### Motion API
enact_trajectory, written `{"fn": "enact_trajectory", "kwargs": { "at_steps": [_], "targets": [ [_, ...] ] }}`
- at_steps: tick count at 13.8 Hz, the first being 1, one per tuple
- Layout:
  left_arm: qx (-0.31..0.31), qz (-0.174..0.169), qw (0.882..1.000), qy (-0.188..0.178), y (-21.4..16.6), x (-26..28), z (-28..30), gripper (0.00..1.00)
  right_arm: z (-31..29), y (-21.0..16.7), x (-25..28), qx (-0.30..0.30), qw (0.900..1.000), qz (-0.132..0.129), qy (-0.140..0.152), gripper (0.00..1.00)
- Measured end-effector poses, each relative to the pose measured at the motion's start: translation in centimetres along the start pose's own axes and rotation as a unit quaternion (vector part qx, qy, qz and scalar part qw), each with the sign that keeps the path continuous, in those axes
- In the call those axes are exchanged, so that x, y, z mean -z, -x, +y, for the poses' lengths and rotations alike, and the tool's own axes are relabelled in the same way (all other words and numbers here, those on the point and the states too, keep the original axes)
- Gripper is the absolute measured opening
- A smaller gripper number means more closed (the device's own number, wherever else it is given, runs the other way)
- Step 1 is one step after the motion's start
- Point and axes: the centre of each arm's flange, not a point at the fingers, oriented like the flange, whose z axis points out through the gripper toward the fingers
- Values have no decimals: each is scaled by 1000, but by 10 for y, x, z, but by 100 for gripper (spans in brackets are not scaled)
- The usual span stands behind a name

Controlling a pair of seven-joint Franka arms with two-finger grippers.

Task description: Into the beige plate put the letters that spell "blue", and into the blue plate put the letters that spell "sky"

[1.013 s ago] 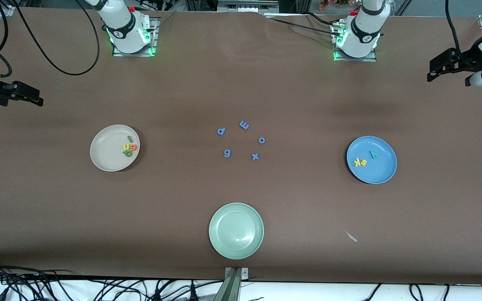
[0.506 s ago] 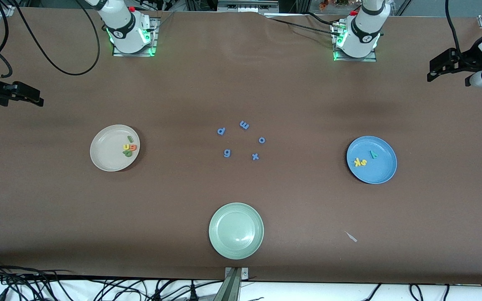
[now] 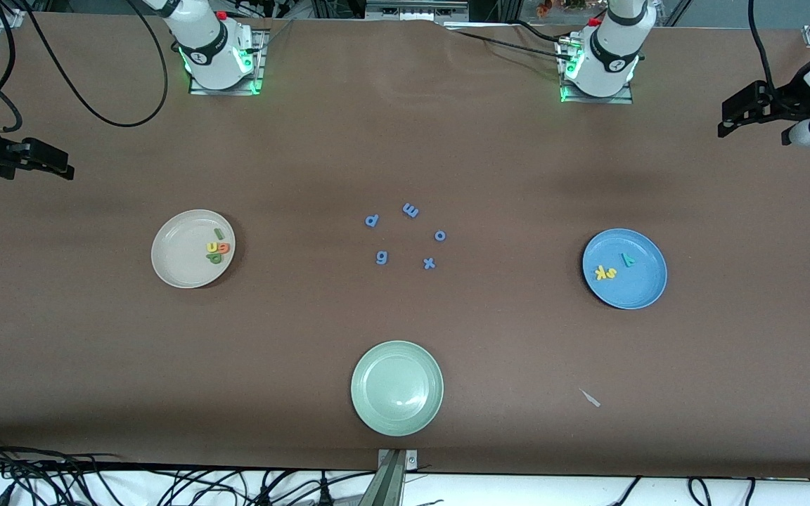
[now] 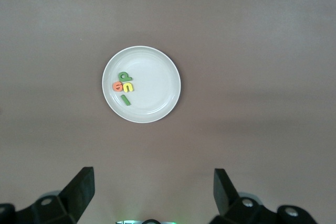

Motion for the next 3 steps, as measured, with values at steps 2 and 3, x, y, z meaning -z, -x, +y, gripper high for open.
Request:
{"fn": "enact_trajectory", "kwargs": {
  "at_steps": [2,3],
  "targets": [
    [0,0,1000,0,0,0,0,100,-1,0,0,1,1000,0,0,100],
    [0,0,1000,0,0,0,0,100,-1,0,0,1,1000,0,0,100]
  ]
}}
